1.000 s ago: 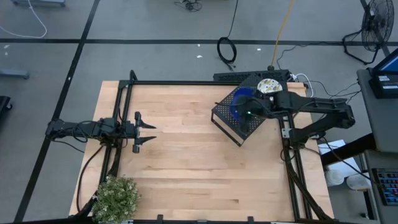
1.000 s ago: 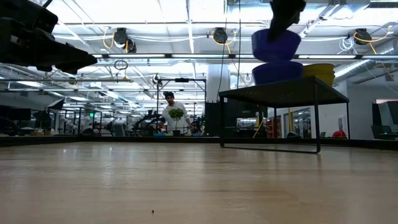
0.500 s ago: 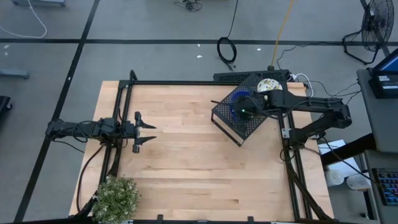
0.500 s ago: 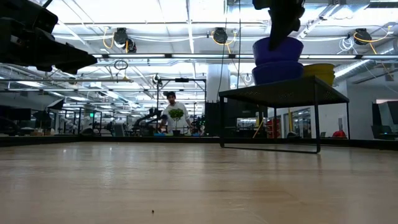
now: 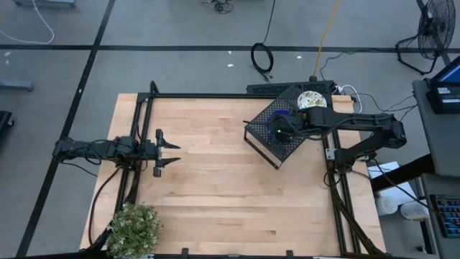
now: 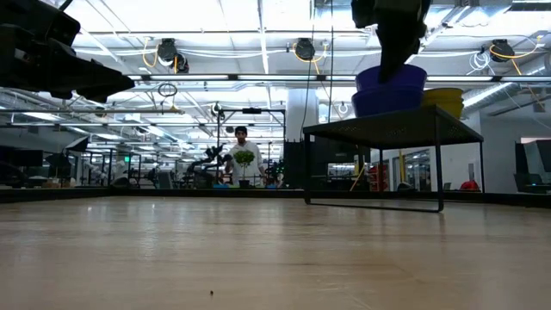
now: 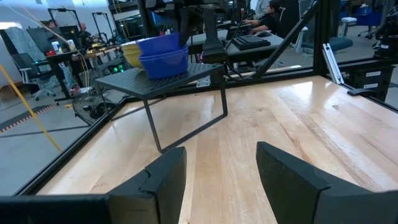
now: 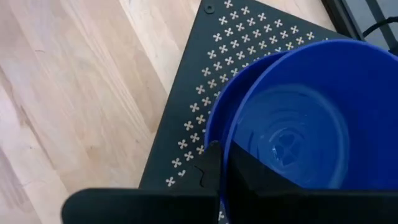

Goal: Pick & Place Mini bowls
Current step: Stack the blue bowl on the blue bowl on the shelf, then return to Home Position

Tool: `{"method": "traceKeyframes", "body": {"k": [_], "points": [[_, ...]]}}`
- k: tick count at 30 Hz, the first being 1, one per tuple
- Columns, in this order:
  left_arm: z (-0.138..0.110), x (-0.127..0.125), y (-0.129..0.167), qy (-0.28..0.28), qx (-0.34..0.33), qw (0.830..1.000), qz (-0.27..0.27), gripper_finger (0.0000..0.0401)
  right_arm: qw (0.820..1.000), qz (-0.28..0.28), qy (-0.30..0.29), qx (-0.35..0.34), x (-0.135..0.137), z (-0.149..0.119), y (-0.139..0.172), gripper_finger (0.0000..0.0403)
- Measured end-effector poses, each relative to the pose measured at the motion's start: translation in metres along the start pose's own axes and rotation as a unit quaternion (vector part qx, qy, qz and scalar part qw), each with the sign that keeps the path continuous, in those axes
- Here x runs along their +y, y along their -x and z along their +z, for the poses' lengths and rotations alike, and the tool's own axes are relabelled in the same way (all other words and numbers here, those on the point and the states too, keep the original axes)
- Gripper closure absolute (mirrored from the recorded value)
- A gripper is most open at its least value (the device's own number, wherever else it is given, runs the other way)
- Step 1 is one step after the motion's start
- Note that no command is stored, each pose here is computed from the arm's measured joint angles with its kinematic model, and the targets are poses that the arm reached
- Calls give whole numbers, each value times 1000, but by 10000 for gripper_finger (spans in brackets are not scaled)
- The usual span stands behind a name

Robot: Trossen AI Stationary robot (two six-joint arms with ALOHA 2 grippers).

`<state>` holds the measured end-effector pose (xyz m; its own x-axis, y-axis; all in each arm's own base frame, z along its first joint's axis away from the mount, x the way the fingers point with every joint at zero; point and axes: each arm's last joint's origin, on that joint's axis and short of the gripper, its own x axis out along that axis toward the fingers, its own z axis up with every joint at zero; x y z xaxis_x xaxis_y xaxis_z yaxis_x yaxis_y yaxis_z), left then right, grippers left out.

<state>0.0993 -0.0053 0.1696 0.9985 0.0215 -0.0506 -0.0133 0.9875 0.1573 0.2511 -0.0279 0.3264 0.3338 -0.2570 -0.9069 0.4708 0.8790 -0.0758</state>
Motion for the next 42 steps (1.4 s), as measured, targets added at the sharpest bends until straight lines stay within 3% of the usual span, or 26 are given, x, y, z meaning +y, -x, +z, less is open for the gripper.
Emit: {"method": "traceKeyframes", "body": {"k": [7,26,31,35,42], "points": [[0,0,0,0,0,1000,0,203,1000,-2,0,3,0,-1,-2,397],[0,0,0,0,0,1000,0,203,999,7,21,-28,-1,1,3,329],[0,0,0,0,0,1000,0,203,998,24,15,-58,-2,1,13,330],[0,0,0,0,0,1000,0,203,995,71,5,-74,-4,-3,26,338],[0,0,0,0,-1,1000,0,203,984,92,21,-151,-6,-32,46,368]]}}
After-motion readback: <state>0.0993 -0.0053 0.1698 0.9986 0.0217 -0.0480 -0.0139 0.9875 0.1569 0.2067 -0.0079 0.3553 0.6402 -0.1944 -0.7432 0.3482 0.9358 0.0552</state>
